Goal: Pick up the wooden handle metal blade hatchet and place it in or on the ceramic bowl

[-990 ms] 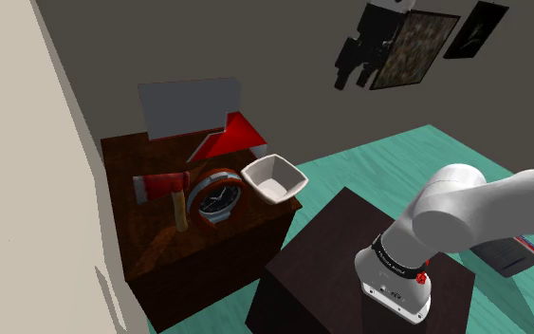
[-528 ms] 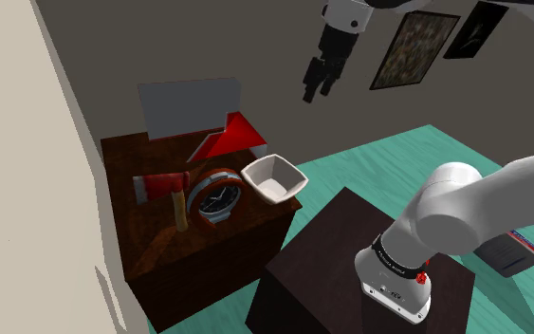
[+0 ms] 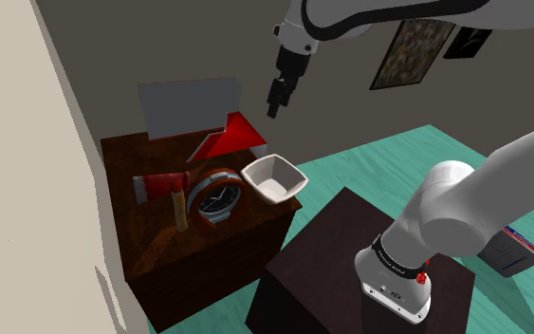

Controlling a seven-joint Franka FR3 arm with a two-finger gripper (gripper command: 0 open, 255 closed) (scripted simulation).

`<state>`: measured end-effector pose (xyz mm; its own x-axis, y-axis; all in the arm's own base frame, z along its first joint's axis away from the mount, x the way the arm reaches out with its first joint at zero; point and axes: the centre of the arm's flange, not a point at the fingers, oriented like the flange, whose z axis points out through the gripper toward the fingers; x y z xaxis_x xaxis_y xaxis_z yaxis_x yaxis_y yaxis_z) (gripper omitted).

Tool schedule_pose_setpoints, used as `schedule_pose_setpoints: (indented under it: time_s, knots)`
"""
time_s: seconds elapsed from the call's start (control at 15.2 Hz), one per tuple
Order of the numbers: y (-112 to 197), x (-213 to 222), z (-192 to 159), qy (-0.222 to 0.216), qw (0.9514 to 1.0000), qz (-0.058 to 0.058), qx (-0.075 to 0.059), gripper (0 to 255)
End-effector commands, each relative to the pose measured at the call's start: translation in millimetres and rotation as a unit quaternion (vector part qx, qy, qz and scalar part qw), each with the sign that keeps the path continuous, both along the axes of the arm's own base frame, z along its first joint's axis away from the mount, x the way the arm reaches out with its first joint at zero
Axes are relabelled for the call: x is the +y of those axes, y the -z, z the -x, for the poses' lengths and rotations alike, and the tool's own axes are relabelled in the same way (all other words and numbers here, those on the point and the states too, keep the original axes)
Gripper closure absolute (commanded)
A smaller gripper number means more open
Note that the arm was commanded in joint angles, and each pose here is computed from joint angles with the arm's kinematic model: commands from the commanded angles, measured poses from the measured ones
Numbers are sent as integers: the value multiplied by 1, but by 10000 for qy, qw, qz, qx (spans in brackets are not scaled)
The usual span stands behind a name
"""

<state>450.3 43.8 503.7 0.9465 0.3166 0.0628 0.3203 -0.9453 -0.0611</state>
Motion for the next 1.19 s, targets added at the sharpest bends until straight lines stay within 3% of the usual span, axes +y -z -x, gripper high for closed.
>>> schedule_pose_setpoints:
  time_s: [0.0, 0.26, 0.53, 0.79, 1.12]
  knots:
    - [16, 12, -15, -341, 9994, 4, -50, 0]
    - [46, 43, -45, -999, 9949, 10, -127, 0]
    - [75, 79, -70, -1653, 9860, 17, -204, 0]
    - [103, 117, -91, -2299, 9728, 23, -280, 0]
    - [139, 167, -110, -3092, 9503, 31, -373, 0]
